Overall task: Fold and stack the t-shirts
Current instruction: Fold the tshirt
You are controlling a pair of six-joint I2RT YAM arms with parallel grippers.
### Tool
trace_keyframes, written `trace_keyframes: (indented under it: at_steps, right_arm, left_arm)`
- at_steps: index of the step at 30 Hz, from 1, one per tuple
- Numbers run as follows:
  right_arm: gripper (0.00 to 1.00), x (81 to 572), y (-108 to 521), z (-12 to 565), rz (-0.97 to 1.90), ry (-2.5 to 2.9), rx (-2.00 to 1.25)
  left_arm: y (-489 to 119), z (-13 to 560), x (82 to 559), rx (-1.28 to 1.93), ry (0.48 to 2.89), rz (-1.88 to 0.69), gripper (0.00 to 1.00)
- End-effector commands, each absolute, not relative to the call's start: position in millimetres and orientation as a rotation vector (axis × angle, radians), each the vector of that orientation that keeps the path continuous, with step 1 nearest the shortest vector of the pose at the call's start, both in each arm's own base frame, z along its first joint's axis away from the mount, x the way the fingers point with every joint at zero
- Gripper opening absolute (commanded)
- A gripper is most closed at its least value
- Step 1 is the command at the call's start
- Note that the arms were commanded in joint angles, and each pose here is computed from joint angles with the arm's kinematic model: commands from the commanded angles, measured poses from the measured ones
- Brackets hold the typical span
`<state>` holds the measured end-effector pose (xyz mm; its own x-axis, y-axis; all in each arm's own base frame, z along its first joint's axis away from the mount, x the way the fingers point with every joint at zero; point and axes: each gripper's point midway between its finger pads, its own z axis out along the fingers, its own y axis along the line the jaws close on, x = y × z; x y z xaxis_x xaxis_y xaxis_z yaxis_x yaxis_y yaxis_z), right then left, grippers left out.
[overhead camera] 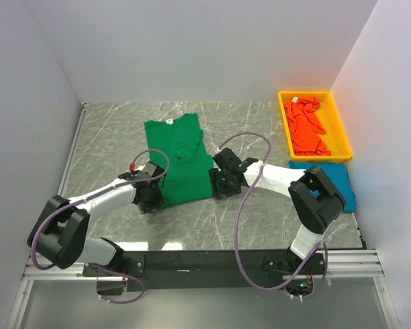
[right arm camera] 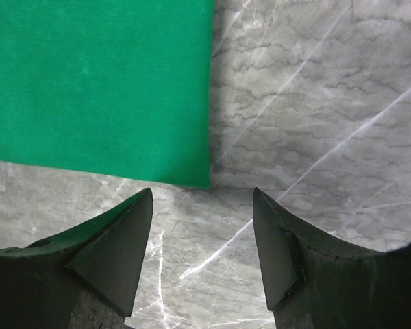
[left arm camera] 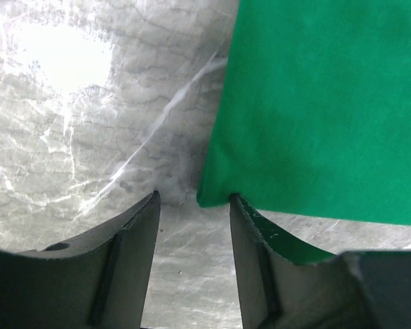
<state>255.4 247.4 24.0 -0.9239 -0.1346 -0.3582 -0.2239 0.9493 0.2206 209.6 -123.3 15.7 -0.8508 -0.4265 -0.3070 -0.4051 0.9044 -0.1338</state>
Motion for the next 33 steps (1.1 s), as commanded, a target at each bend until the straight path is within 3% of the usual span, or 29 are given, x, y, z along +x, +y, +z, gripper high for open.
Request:
trace_keyframes:
  at_steps: [1, 7, 10, 15, 33]
  right_arm:
    - [0.67, 265, 253, 29, 0.339, 2.734, -0.246]
    - [0.66, 265, 252, 27, 0.287, 2.735, -0.255]
    - [0.66, 265, 251, 28, 0.283, 2.733, -0.249]
    - [0.66, 268, 255, 33, 0.299, 2.727, -0.25]
    - [0.54, 266, 252, 19, 0.145, 2.776, -0.291]
  left_arm:
    - [-124, 0, 208, -0.602, 2.753, -0.064, 0.51]
    - [-126, -13, 204, -0.578, 2.794, -0.035, 0.42]
    - [-129, -19, 200, -0.565, 2.821, -0.035, 0.3]
    - [-129, -21, 193, -0.563, 2.841, -0.041, 0.01]
    - [-130, -12, 188, -0.568, 2.837, -0.078, 0.01]
